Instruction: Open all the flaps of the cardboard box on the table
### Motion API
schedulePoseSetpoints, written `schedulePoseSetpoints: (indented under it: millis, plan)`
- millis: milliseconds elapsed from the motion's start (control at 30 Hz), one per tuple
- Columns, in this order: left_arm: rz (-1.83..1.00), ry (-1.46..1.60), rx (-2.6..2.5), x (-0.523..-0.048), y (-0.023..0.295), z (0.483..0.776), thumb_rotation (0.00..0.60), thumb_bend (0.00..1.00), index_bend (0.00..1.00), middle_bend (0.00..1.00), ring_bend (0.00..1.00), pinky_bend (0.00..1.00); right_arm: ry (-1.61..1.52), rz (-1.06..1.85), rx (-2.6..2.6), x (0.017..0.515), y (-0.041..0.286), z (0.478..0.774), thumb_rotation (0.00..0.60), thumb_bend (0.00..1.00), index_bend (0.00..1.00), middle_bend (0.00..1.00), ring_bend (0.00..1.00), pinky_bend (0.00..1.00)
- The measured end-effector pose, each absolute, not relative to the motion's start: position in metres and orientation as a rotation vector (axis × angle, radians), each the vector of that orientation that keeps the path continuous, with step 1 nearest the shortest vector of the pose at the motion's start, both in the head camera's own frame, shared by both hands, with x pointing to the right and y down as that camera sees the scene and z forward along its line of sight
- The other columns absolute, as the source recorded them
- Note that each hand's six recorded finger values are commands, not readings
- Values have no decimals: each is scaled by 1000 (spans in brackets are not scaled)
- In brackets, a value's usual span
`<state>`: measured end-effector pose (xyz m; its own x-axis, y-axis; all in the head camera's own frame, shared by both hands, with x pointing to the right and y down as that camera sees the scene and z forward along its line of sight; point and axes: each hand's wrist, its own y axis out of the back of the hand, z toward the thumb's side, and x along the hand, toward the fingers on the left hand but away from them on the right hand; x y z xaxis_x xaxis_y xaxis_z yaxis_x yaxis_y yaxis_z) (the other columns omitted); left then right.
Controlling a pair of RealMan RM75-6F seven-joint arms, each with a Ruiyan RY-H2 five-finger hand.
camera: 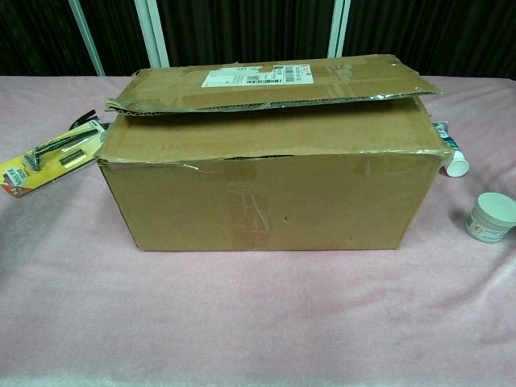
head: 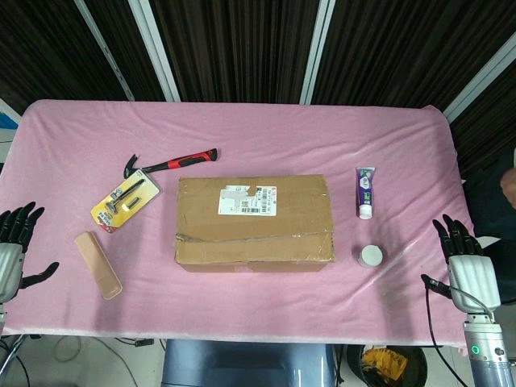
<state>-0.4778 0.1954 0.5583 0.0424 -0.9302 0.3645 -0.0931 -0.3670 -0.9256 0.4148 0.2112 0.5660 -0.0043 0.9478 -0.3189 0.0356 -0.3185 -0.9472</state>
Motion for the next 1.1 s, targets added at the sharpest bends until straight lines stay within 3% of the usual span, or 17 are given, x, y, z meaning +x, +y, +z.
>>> schedulePoseSetpoints:
  millis: [667,1100]
  plan:
    - [-1369,1077,-1592,-461,187,554,600,132,0,0,0,0,-1089,1454,-1468,418,210,569,600,198,0,0,0,223]
    - [-1149,957,-1717,-351,126,555,600,176,0,0,0,0,-1122,1467,-1483,421,204,574,600,199,0,0,0,223]
